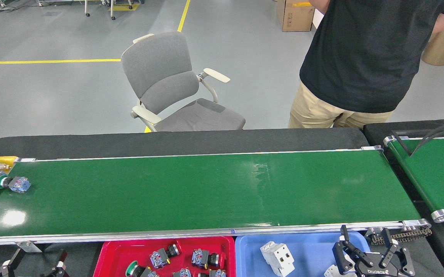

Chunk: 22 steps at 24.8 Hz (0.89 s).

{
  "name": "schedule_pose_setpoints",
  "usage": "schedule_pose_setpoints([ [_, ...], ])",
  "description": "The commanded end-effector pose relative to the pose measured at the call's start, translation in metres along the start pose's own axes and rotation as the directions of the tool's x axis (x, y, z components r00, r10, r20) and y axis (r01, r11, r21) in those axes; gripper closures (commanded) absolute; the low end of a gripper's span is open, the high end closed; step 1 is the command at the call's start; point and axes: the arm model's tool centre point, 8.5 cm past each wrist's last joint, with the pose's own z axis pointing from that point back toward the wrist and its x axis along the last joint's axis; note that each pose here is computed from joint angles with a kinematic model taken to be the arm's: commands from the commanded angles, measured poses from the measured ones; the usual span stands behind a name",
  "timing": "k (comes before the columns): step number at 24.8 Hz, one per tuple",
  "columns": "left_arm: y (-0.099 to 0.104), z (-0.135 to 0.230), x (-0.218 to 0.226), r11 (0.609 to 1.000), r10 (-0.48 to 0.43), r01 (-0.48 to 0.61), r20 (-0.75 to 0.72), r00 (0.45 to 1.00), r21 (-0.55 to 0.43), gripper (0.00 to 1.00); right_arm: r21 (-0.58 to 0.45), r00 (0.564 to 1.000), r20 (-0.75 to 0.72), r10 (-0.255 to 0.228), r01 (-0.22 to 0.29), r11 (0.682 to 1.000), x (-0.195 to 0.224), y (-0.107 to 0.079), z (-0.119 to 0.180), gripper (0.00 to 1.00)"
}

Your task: Pick switch part from conveyor to tray

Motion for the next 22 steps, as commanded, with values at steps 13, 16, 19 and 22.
schedule_pose_setpoints([
  [13, 0.012, -0.01, 0.001, 0.999, 0.001, -0.001, 0.0, 1.0, 0.043, 0.0, 0.091, 1.0, 0.005, 0.009, -0.009, 0.996, -0.004, 0.001, -0.001, 0.0],
  [16, 0.013, -0.011, 0.001, 0.999, -0.002, 0.002, -0.001, 1.0, 0.045, 0.0, 0.089, 0.997, 0.06, -0.044, 0.038, 0.995, -0.006, -0.002, -0.004, 0.0],
  [19, 0.013, -0.011, 0.0, 0.999, -0.001, 0.001, 0.001, 1.0, 0.044, 0.0, 0.097, 0.99, 0.115, -0.083, 0.072, 0.993, -0.005, -0.004, -0.004, 0.0],
  [22, 0.012, -0.011, 0.001, 0.999, 0.003, -0.003, -0.002, 1.0, 0.042, 0.0, 0.092, 0.991, 0.11, -0.082, 0.072, 0.993, -0.006, -0.005, -0.005, 0.0],
])
